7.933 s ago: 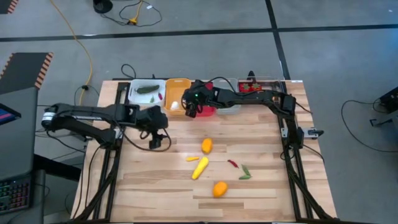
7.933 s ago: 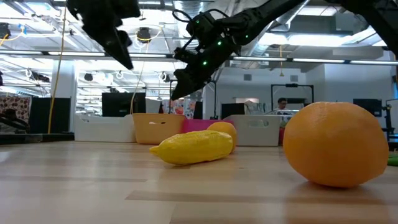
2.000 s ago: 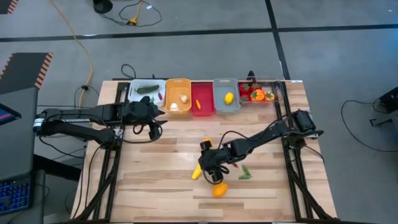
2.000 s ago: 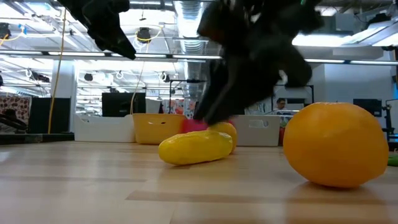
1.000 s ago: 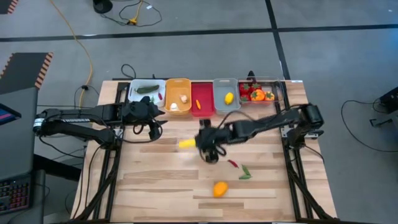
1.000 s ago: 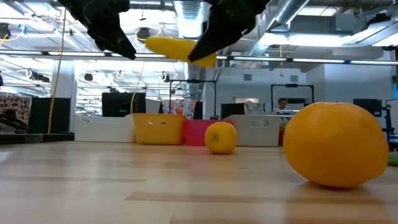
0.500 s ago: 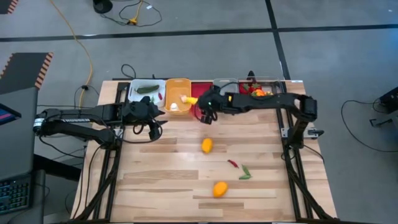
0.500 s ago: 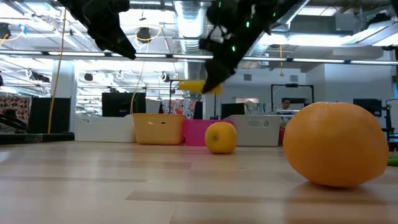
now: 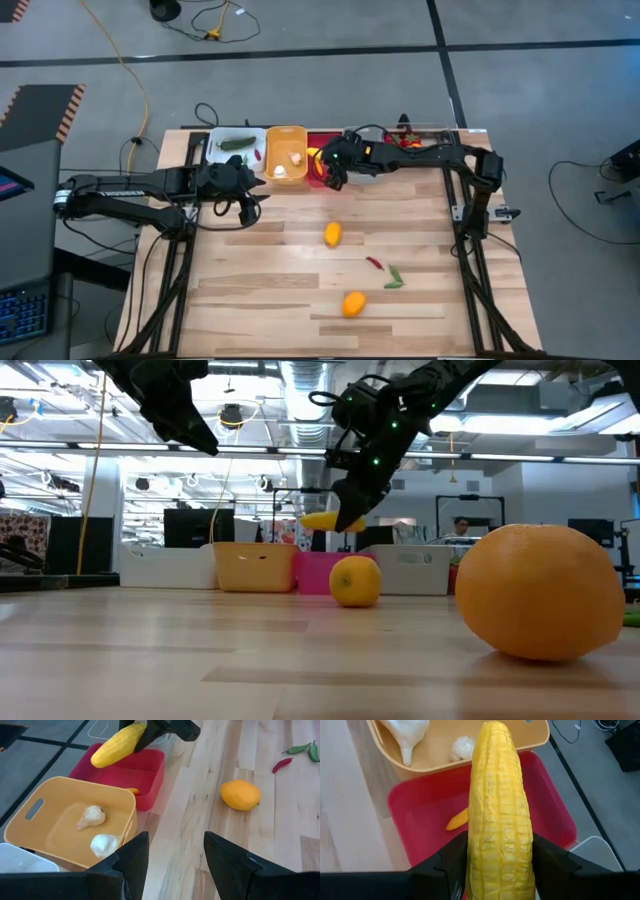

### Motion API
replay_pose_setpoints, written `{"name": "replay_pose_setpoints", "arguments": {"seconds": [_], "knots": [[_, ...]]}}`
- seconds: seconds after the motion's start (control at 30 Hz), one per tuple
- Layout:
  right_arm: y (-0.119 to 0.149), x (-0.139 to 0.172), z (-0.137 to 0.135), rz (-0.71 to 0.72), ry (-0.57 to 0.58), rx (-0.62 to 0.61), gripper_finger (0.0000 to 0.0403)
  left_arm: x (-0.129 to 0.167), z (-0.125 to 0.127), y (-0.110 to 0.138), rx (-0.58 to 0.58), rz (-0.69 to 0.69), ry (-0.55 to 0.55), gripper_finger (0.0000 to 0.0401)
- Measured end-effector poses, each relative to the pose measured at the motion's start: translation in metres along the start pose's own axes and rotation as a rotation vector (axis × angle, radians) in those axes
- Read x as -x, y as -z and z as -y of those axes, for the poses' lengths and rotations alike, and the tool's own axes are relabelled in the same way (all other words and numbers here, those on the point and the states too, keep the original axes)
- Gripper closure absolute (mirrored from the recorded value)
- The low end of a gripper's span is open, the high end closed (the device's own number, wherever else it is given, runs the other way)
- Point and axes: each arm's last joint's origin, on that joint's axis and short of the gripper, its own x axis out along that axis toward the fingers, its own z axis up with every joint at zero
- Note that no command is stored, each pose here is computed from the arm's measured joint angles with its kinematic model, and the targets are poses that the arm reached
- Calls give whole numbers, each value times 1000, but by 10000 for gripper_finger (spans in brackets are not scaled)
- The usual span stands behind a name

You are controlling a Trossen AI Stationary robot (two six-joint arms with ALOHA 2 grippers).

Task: Sort produce into baskets
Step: Put the yellow corn into the red bin, then put the yellow lemon into the gray bin

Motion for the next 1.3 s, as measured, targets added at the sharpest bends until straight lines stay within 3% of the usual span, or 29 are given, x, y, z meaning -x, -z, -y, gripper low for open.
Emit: {"name": "replay_pose_setpoints", "arguments": {"seconds": [0.43,0.67,0.93,1.17,1.3], "knots": [[-1,4,-3,2,-6,4,110,0,0,0,0,0,0,223],[-22,42,-15,-62,-56,66,105,0,0,0,1,0,-1,223],[-42,86,-47,-65,-124,-80,106,0,0,0,0,-1,-1,223],[-41,106,-86,-49,-193,-209,106,0,0,0,0,-1,-1,223],[-38,116,-104,-67,-221,-390,106,0,0,0,0,-1,-1,223]]}}
